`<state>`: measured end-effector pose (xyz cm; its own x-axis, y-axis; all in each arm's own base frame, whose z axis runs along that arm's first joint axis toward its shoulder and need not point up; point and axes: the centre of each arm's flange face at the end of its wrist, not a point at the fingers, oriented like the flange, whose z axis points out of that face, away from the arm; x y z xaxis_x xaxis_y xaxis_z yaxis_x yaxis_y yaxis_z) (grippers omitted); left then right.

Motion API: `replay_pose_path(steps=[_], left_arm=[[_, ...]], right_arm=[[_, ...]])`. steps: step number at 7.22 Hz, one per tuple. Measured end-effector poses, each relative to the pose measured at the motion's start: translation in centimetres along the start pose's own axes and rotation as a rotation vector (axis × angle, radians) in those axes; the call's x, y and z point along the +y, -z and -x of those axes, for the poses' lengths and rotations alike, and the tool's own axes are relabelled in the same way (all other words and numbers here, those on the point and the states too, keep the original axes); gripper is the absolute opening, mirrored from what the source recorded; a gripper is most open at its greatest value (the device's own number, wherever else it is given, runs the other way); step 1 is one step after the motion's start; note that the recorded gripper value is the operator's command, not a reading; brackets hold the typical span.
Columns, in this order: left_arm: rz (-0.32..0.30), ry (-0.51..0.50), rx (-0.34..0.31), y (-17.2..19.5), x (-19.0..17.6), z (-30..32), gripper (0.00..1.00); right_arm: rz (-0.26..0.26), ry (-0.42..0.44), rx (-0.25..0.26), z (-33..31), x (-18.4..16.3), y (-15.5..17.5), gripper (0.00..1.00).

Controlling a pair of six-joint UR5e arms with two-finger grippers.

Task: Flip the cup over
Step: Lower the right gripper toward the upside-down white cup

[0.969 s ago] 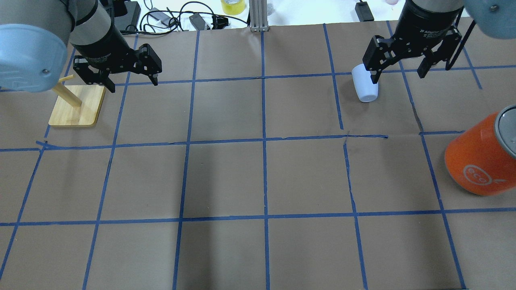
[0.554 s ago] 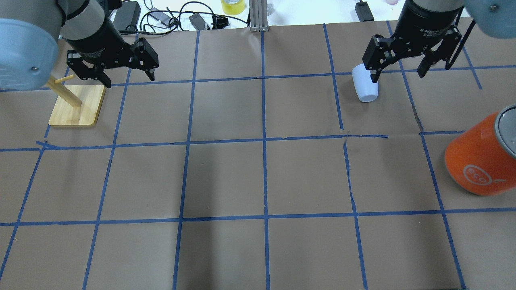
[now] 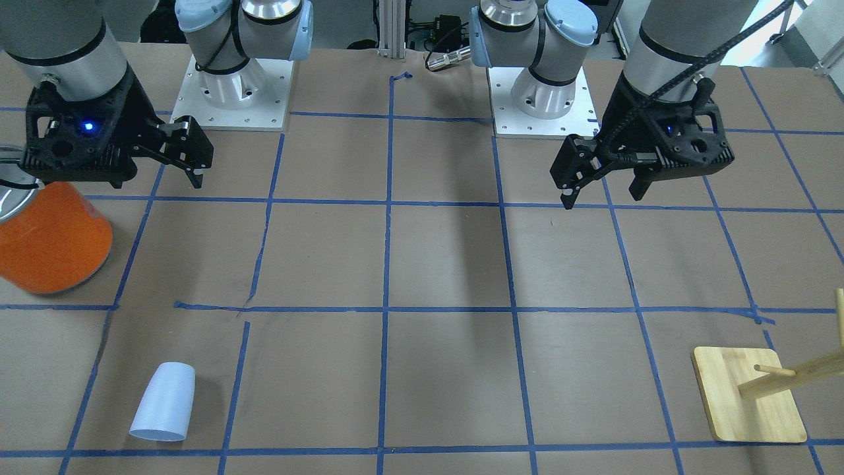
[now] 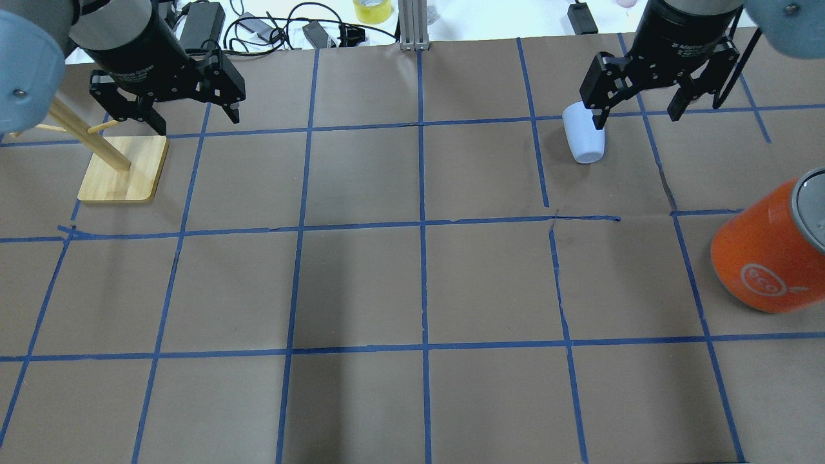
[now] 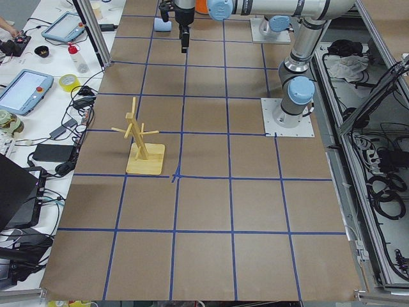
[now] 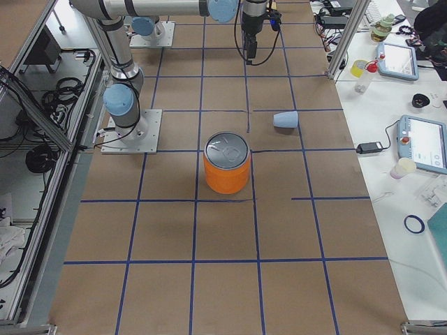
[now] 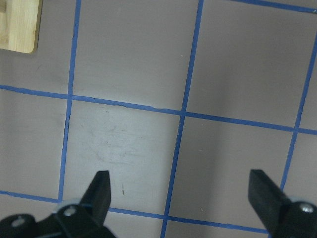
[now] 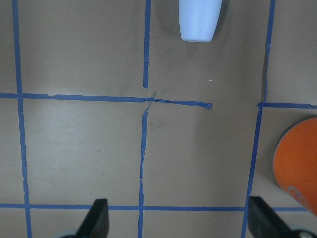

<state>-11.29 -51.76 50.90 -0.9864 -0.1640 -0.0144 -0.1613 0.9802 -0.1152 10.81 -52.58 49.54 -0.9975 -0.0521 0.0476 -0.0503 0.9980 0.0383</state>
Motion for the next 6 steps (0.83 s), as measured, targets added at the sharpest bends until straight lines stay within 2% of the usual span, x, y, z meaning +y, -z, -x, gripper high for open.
replay_pose_path(steps=[1,4,6], left_arm=[[0.005,0.0,-0.002,0.3,0.3,0.0,1.0],[0.016,0.001,-0.009,1.2,1.2,0.3,1.0],[0.027,0.0,-0.01,0.9,1.5,0.3,1.0]], right_arm=[[0.004,-0.002,-0.001,-0.2,-0.2,-0.5,1.0],[-0.049,-0.024,0.007,-1.6,-1.6,-1.0,1.0],[-0.078,-0.023,0.014,-2.3,-4.8,-3.8,1.0]])
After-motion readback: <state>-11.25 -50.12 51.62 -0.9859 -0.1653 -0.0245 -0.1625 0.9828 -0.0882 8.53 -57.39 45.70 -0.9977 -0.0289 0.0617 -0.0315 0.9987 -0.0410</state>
